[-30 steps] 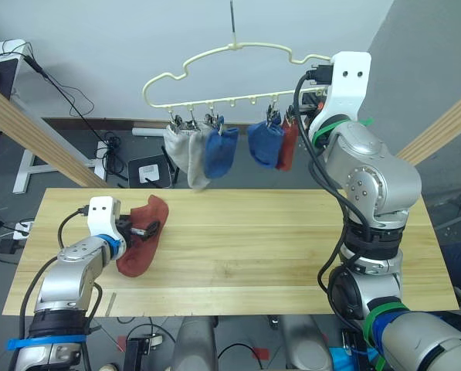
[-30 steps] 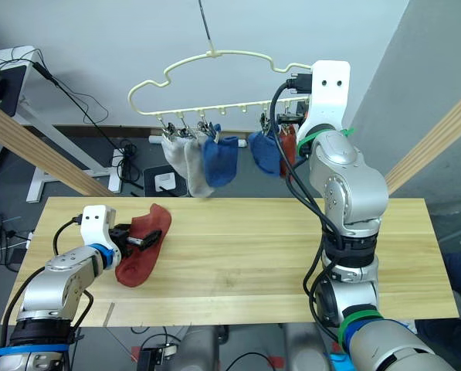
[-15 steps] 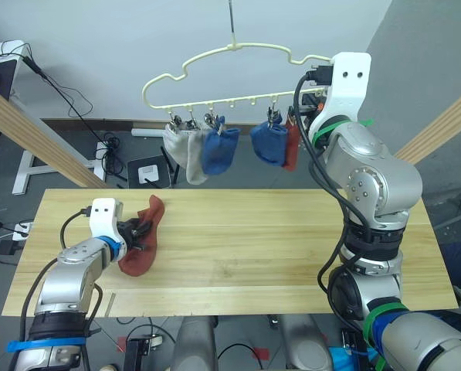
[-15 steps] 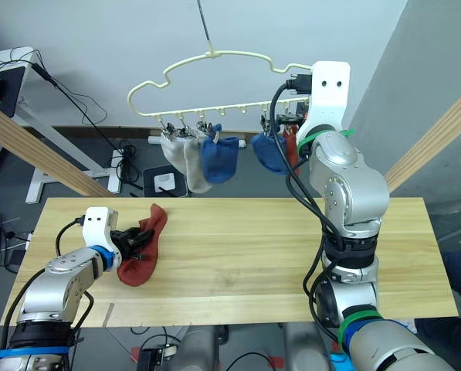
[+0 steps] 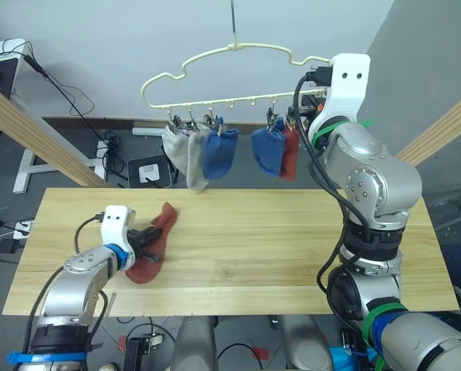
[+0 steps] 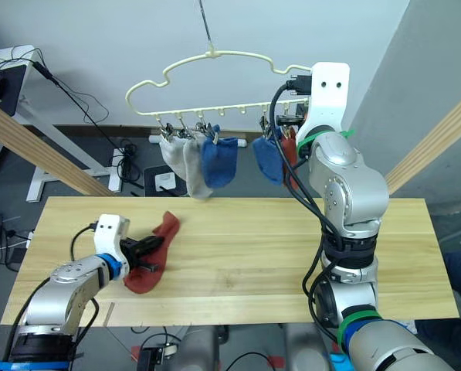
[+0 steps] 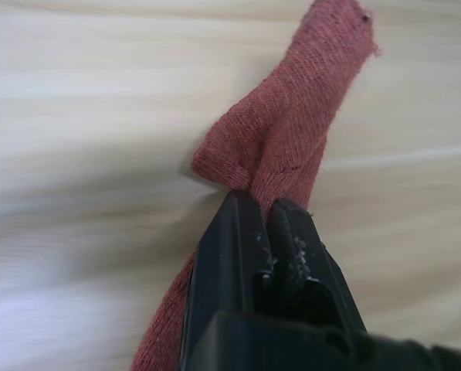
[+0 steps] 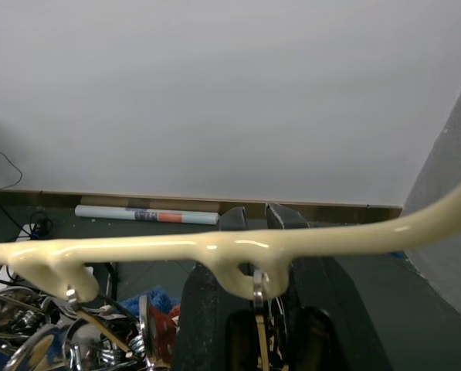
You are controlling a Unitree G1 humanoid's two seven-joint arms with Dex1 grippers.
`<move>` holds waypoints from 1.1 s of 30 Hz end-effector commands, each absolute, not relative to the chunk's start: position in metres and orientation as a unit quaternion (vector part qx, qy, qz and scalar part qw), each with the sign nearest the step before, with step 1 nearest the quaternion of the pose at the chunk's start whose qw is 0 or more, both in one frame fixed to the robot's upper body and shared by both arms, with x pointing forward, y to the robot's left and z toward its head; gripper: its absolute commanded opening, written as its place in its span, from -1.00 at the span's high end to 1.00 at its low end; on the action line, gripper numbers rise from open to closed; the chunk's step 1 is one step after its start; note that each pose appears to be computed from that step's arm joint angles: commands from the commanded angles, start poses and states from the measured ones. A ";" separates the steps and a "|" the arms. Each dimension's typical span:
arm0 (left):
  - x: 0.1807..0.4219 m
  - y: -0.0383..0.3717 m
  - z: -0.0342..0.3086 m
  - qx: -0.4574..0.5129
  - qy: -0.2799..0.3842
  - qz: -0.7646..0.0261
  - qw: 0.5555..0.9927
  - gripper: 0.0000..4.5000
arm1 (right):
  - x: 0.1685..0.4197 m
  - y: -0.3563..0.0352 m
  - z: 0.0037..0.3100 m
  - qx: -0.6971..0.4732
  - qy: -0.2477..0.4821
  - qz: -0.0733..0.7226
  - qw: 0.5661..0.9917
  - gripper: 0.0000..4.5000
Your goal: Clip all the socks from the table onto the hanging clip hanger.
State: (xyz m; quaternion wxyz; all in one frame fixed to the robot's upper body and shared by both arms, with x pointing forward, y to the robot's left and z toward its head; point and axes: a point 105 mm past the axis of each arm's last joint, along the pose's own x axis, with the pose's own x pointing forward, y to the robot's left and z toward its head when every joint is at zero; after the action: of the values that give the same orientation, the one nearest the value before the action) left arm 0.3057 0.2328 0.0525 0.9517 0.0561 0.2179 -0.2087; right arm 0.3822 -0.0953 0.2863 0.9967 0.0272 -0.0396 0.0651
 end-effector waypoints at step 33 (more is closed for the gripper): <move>0.338 0.012 0.173 -0.039 0.055 -0.533 0.844 0.97 | 0.374 -0.092 0.313 0.054 -0.065 0.068 0.994 1.00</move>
State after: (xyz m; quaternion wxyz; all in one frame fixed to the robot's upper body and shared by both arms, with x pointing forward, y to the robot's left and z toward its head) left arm 0.3391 0.0198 0.1664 0.8483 -0.0460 0.0737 -0.5224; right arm 0.3798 -0.0921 0.2978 0.9962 0.0452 -0.0364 0.0655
